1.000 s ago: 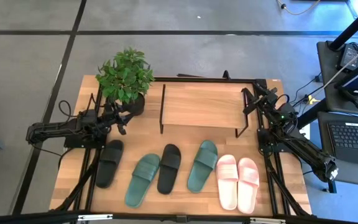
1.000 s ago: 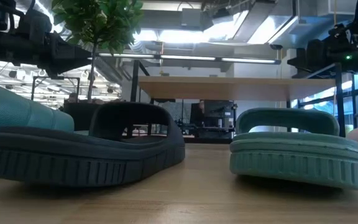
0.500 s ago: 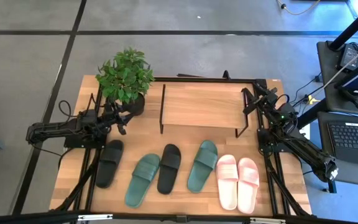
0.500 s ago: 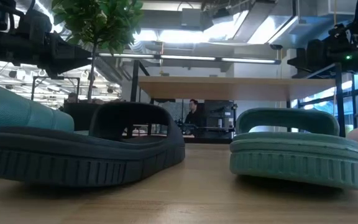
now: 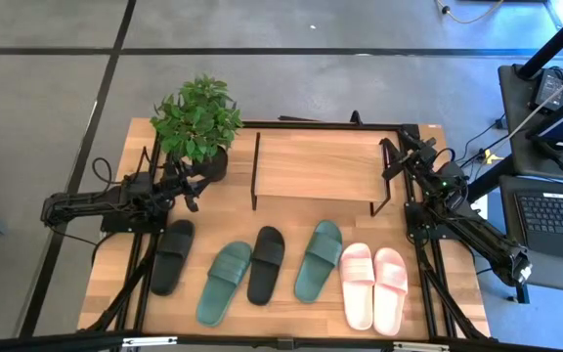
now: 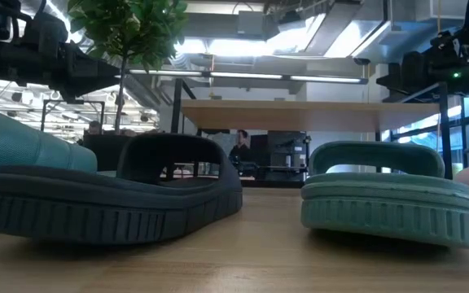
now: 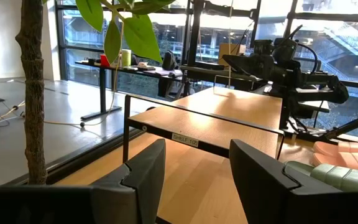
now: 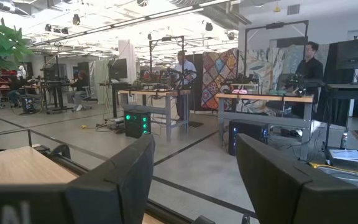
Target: Pick and place slides into the shelf
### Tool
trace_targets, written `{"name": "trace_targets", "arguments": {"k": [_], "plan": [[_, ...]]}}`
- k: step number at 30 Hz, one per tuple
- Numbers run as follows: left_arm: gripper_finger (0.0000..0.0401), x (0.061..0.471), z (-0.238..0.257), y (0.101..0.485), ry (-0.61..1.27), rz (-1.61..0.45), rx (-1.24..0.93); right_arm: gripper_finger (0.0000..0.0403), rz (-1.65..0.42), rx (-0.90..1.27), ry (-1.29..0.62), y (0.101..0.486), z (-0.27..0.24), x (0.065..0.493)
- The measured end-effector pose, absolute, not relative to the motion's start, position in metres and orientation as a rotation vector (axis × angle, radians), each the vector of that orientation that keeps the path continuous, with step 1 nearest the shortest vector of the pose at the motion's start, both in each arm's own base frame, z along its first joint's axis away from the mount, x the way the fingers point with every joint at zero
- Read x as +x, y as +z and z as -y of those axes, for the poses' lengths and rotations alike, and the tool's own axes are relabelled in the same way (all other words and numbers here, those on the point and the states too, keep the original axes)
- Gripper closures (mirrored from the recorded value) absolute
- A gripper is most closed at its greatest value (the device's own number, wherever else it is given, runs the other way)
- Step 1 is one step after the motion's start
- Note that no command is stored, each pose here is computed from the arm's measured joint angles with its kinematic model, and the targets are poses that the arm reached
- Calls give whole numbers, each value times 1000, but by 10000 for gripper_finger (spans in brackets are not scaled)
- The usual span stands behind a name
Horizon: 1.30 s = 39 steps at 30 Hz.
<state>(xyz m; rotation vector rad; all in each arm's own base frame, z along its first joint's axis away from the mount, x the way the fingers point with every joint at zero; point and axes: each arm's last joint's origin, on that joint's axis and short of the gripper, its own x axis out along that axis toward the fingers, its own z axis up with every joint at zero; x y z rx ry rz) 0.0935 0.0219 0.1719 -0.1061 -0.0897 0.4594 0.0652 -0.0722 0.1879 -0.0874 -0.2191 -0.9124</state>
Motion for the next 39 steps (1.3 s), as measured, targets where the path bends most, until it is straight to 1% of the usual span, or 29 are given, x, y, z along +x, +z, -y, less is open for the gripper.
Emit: {"name": "trace_targets", "arguments": {"k": [13, 18, 22, 31, 39], "plan": [[230, 93, -22, 172, 460, 90, -106, 178, 221, -84, -912, 188, 72, 65], [230, 94, -22, 172, 460, 89, -106, 178, 274, 25, -896, 188, 72, 65], [230, 93, -22, 172, 459, 90, -106, 178, 292, 61, -891, 188, 72, 65], [230, 93, -22, 172, 459, 90, -106, 178, 290, 65, -890, 188, 72, 65], [230, 94, -22, 172, 460, 89, -106, 178, 275, 13, -874, 189, 71, 66]]}}
